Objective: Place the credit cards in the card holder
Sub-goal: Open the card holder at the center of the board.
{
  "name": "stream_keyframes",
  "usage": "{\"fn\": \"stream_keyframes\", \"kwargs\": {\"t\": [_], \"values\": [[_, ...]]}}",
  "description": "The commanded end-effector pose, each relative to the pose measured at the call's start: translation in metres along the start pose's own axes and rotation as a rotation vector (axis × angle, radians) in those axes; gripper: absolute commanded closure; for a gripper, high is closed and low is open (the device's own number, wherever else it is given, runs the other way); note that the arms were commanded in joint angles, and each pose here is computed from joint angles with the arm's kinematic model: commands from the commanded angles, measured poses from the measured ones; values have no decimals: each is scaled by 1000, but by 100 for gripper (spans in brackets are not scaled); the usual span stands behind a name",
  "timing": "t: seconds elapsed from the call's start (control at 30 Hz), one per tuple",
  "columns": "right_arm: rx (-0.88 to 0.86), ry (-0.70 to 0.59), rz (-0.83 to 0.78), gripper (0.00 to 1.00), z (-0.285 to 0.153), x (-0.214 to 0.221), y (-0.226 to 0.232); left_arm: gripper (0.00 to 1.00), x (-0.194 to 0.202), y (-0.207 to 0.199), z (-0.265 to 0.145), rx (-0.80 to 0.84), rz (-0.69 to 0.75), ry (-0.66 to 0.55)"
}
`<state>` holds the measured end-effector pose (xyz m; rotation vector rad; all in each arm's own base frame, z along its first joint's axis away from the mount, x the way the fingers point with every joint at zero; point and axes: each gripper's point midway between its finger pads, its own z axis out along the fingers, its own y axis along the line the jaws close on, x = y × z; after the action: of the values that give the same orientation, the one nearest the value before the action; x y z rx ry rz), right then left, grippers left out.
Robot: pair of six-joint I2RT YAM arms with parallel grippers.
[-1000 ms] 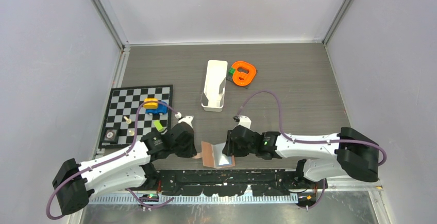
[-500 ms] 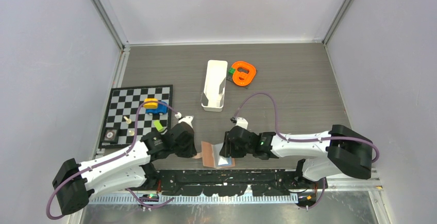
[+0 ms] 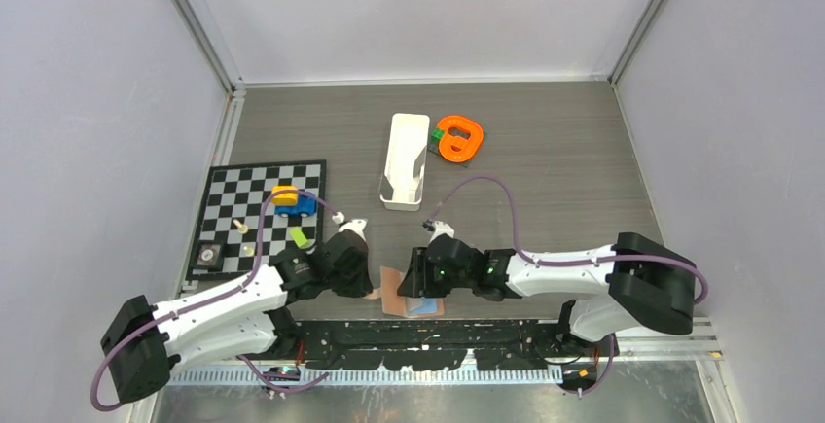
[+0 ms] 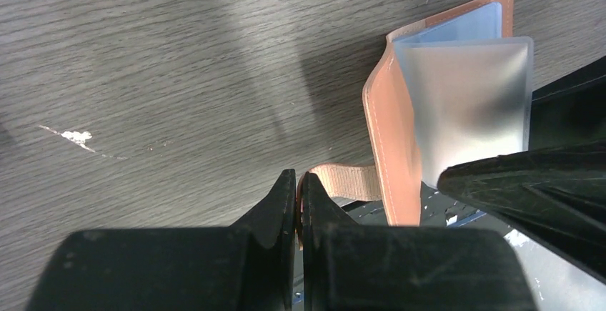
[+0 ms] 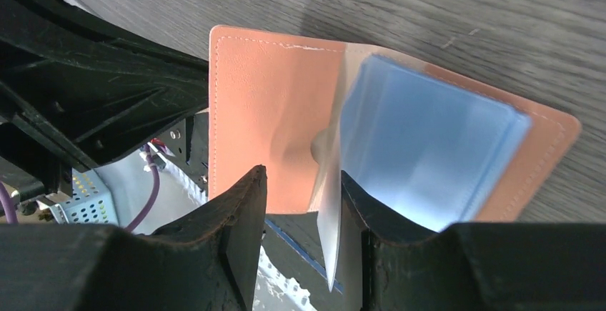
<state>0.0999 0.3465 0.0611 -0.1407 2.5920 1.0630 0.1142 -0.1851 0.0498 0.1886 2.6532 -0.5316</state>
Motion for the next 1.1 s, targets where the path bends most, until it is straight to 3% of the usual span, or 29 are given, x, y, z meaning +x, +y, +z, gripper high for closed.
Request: {"fn": "stream_keyframes", "kwargs": {"t": [0.0, 0.37, 0.83, 0.93, 1.07], "values": [[-109, 6, 7, 56, 9, -4, 33, 100, -7, -2, 6, 11, 9, -34], [-148, 39, -48, 56, 19, 6, 59, 100, -8, -1, 16, 23, 9, -59], [-96, 63, -54, 55, 36, 14, 43, 99, -11, -5, 24, 45, 29, -79], [-96, 62, -60, 55, 35, 13, 43, 88, -14, -4, 17, 44, 27, -98], [-90, 47, -64, 55, 31, 11, 43, 61, -23, -3, 0, 39, 23, -141]]}}
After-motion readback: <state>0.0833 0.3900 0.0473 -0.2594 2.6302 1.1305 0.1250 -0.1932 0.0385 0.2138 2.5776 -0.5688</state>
